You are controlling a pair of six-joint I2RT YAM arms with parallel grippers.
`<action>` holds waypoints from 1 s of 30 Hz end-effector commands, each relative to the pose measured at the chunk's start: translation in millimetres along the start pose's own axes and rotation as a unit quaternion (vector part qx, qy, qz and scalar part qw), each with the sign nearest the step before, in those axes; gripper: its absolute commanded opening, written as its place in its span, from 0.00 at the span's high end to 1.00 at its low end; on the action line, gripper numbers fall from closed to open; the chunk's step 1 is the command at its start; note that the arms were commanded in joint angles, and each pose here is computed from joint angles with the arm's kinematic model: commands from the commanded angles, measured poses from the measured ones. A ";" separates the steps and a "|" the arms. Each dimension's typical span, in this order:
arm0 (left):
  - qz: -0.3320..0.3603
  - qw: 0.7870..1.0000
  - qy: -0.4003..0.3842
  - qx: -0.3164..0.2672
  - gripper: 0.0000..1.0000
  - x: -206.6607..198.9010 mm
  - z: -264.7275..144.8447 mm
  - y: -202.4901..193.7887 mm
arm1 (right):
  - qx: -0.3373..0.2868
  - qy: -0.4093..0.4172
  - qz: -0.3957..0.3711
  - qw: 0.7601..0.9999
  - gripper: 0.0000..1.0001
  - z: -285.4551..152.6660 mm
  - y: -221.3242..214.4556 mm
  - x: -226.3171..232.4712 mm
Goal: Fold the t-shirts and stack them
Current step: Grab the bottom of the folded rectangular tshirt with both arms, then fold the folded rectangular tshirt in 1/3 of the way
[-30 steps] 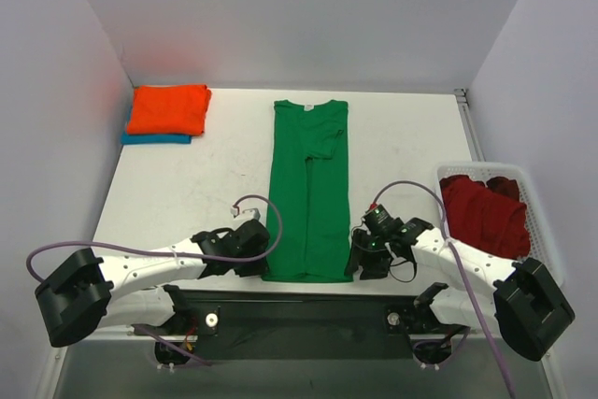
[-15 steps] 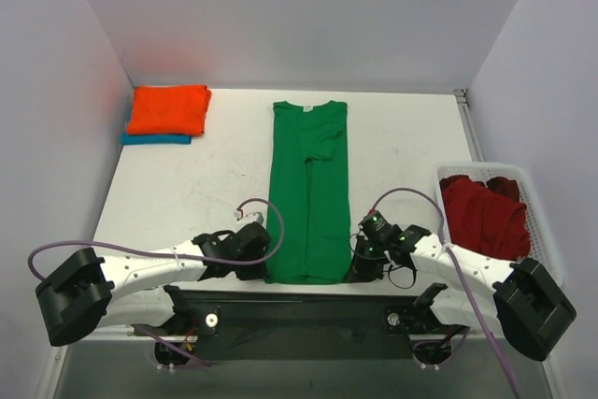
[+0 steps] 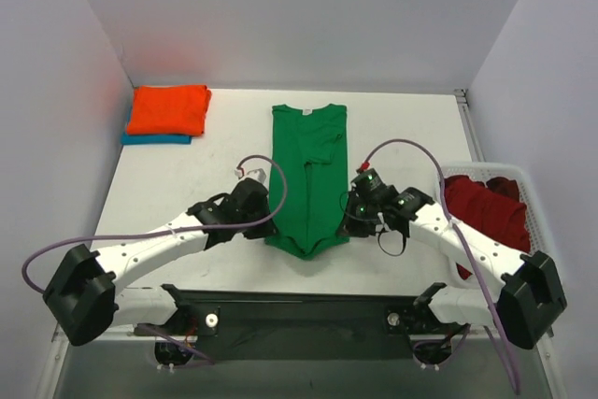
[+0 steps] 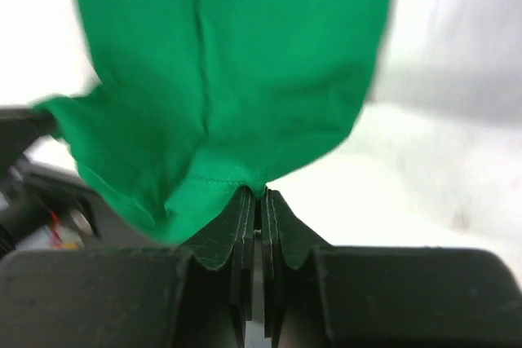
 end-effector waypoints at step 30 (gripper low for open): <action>-0.097 0.984 0.026 -0.150 1.00 -2.8 106.3 185.6 | -0.097 -0.031 0.074 0.992 1.00 69.6 212.3 8.2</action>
Point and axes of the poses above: each gripper's point midway between its finger pads, its own z axis out along the fingers, its own x axis along the line the jaws close on, y = z × x, the point moved 9 cm from there along -z, back along the fingers, and after that the axes turned 3 degrees about z, right-handed, at the moved point
